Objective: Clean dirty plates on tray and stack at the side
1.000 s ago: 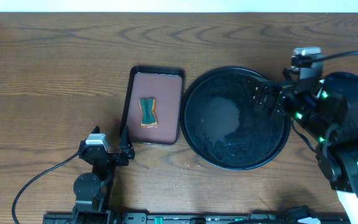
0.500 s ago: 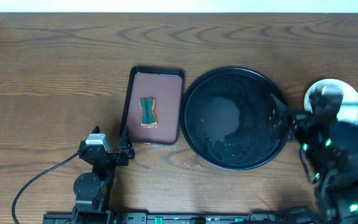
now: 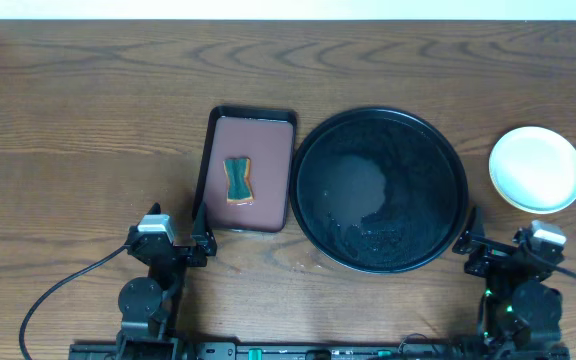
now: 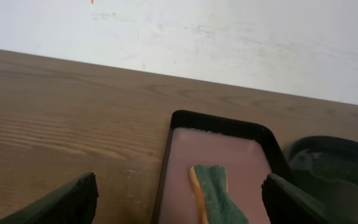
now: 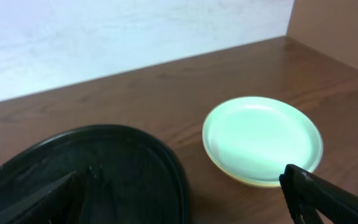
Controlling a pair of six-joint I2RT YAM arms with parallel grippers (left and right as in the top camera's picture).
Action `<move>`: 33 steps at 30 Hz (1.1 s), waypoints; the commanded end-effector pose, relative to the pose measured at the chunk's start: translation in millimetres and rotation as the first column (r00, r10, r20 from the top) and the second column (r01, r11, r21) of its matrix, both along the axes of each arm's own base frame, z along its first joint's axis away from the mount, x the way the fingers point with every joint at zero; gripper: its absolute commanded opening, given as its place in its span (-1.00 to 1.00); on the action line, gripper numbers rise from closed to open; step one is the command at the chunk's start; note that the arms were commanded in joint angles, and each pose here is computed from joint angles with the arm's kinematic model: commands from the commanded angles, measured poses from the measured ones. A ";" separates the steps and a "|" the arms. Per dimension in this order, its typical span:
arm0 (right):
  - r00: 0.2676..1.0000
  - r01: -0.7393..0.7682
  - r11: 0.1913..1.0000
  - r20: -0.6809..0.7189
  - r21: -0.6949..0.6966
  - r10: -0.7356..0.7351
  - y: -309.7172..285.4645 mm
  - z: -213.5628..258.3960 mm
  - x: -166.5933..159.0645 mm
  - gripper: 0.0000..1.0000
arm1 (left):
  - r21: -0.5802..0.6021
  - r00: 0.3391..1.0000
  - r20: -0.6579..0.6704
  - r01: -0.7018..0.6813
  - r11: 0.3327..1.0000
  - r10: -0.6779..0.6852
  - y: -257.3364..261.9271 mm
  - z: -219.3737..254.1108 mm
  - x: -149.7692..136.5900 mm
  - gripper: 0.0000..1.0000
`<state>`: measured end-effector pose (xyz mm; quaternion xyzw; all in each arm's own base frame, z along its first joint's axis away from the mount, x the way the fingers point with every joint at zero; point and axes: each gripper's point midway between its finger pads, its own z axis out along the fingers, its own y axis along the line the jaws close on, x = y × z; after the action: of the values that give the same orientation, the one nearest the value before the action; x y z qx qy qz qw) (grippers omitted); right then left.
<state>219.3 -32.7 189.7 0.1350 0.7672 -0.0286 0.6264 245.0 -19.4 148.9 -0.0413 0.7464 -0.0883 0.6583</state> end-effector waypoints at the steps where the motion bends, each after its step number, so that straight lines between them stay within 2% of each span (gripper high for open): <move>1: 0.999 -0.026 1.000 0.036 -0.005 0.027 4.0 -15.0 5.0 0.99 | 0.025 0.999 -0.050 0.004 1.000 -0.003 -0.2 -15.5 -1.3 0.71; 9: 0.992 -0.076 0.997 0.103 0.004 0.076 13.6 -32.0 21.1 0.99 | 0.025 0.999 -0.050 0.004 1.000 -0.003 -0.2 -15.5 -1.3 0.70; 12: 0.982 -0.086 0.996 0.167 0.003 0.084 15.5 -27.4 25.6 0.99 | 0.025 0.999 -0.050 0.004 1.000 -0.003 -0.2 -15.5 -1.3 0.70; 33: 0.982 -0.086 0.996 0.167 0.003 0.084 15.5 -27.8 25.8 0.98 | 0.025 0.999 -0.050 0.004 1.000 -0.003 -0.1 -15.5 -1.3 0.70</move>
<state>245.0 -16.7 162.9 0.1120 0.7171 0.0184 0.6876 245.0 -19.4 148.8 -0.0411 0.7466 -0.0884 0.6581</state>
